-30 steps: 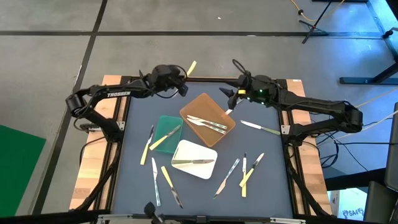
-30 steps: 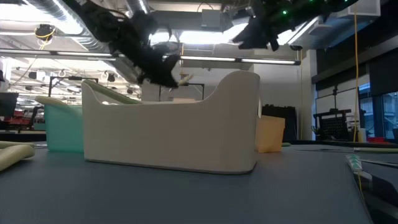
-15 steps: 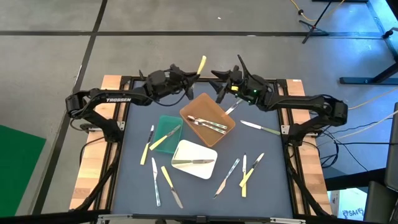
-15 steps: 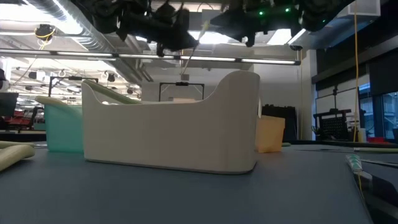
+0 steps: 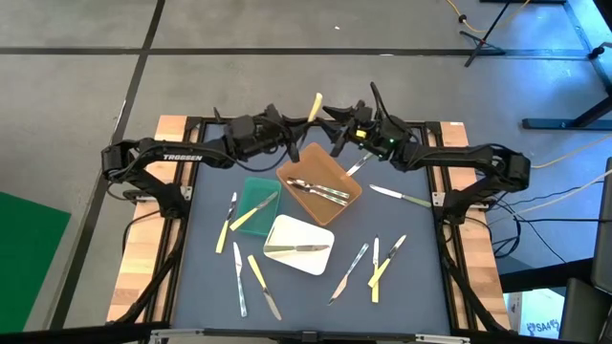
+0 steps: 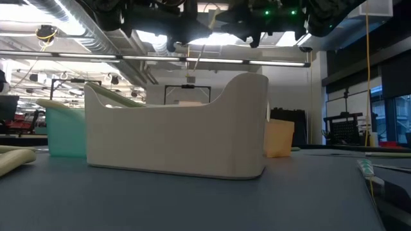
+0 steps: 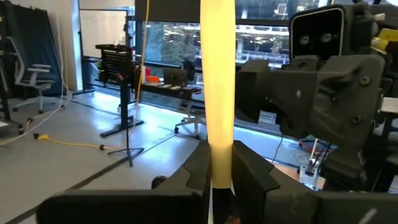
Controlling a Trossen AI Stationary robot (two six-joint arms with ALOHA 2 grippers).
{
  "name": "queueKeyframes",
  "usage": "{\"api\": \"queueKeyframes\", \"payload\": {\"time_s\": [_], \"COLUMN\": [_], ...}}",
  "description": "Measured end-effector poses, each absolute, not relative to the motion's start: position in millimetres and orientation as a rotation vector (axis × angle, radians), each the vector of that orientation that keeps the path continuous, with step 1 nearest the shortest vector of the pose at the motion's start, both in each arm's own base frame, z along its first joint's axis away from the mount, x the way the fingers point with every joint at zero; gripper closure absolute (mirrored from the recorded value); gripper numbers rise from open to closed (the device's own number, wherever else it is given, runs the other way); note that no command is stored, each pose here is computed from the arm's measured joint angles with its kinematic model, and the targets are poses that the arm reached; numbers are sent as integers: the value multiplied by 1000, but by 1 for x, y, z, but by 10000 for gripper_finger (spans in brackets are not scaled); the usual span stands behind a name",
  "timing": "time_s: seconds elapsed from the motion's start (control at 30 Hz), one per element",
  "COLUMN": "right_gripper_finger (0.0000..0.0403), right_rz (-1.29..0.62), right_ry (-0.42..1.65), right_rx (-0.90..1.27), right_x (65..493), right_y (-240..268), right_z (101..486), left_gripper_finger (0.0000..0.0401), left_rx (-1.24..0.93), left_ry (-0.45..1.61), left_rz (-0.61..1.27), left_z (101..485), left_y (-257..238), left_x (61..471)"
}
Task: Sort silverware by color (type)
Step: Put the yellow table knife into the green bin
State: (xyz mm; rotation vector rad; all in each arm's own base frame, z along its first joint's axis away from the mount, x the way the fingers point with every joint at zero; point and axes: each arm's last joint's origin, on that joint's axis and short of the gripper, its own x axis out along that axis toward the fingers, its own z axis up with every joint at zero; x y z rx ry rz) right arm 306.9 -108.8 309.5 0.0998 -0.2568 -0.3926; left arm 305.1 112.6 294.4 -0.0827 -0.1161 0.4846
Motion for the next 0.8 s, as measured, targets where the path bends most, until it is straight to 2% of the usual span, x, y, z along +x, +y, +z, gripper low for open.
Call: {"api": "queueKeyframes", "payload": {"time_s": [0.43,0.8], "right_gripper_finger": [207,207], "right_rz": [-358,-323], "right_ry": [-304,-338], "right_rx": [176,214], "right_x": [319,318], "right_y": [-112,-111], "right_z": [297,300], "left_gripper_finger": [362,362], "left_rx": [-56,80], "left_ry": [-123,-85], "left_rz": [498,545], "left_z": [296,295], "left_y": [103,94], "left_x": [308,311]}}
